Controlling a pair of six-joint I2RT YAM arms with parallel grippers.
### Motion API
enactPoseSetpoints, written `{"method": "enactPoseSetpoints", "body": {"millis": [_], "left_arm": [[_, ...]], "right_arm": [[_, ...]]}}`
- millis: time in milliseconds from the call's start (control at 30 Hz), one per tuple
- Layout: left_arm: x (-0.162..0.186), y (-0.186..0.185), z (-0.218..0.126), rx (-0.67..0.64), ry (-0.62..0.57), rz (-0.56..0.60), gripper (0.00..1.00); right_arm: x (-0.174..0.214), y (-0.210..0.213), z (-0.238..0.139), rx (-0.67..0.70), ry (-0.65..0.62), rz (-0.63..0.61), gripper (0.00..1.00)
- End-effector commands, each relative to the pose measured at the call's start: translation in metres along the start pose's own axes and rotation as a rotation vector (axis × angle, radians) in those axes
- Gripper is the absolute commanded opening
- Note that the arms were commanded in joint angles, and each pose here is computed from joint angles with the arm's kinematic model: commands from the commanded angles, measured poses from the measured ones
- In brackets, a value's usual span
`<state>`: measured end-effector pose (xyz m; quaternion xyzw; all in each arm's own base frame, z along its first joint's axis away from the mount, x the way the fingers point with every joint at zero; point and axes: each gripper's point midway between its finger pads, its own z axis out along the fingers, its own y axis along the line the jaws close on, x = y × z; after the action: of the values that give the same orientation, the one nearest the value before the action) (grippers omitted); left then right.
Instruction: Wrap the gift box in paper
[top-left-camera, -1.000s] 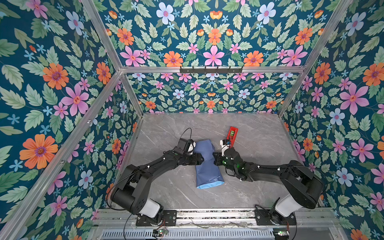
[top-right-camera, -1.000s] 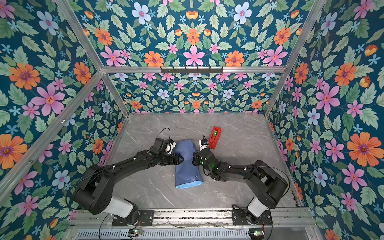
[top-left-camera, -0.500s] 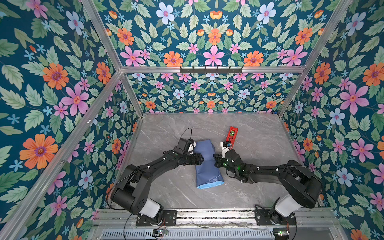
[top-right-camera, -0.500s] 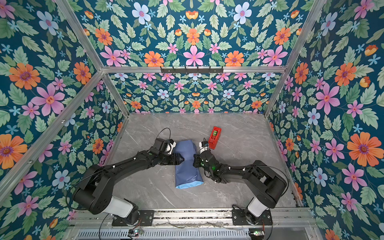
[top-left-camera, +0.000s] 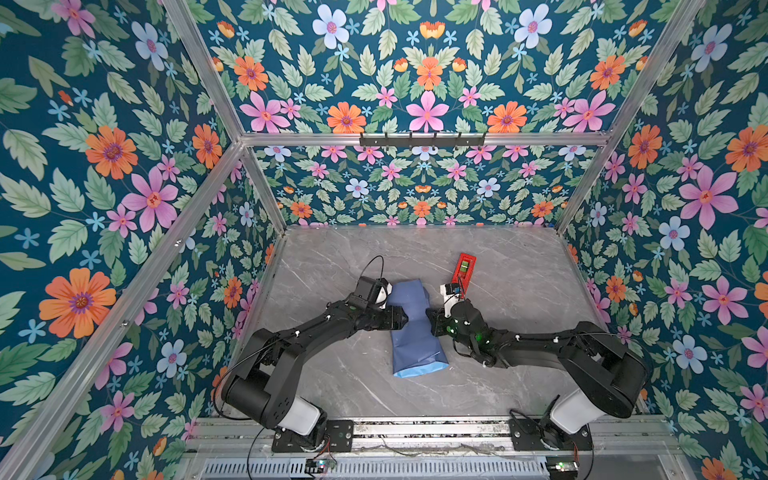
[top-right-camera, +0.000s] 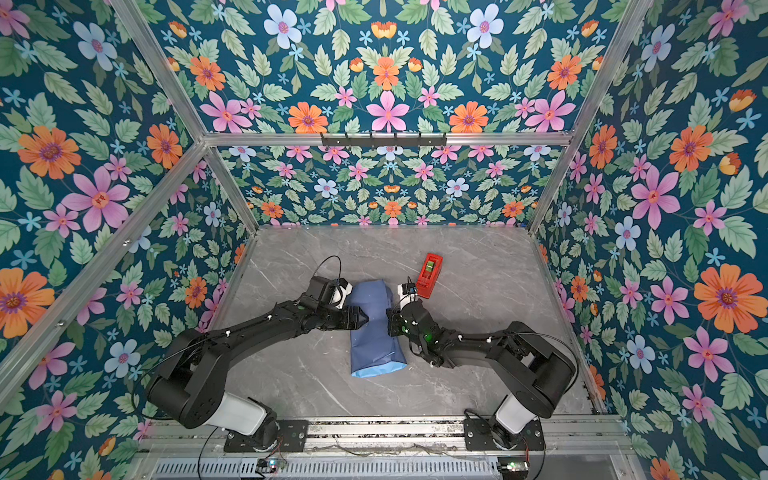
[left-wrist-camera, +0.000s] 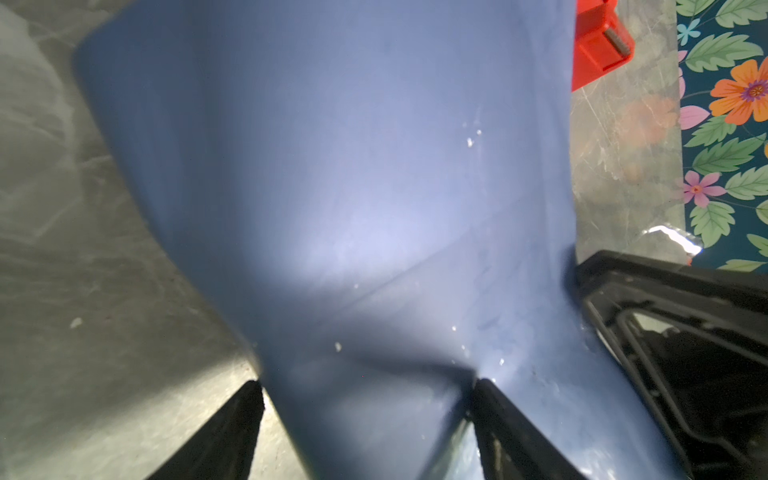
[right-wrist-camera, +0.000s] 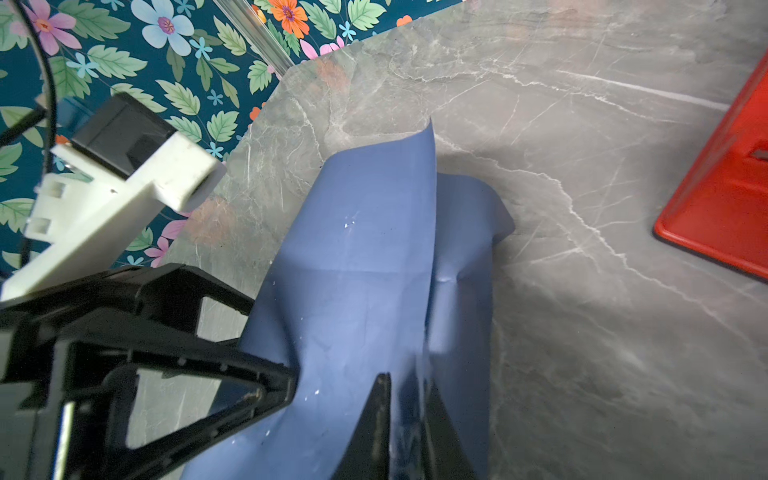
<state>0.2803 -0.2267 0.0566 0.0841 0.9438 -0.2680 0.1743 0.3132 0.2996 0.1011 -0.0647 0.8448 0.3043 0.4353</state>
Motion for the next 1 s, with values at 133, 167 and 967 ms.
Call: {"method": "enactPoseSetpoints", "body": {"millis": [133,167,967], "left_arm": [[0.041,0.039,0.002,-0.176,0.14,-0.023,0.8],[0.042,0.039,0.002,-0.177,0.143,-0.023,0.8],[0.042,0.038,0.002,-0.167,0.142,-0.02,0.8]], "right_arm": [[0.008,-0.006,-0.002,0.025,0.03,-0.02,0.22],[0.009,-0.008,-0.002,0.029,0.033,-0.02,0.23],[0.009,-0.009,-0.007,0.051,0.067,-0.042,0.63]]}}
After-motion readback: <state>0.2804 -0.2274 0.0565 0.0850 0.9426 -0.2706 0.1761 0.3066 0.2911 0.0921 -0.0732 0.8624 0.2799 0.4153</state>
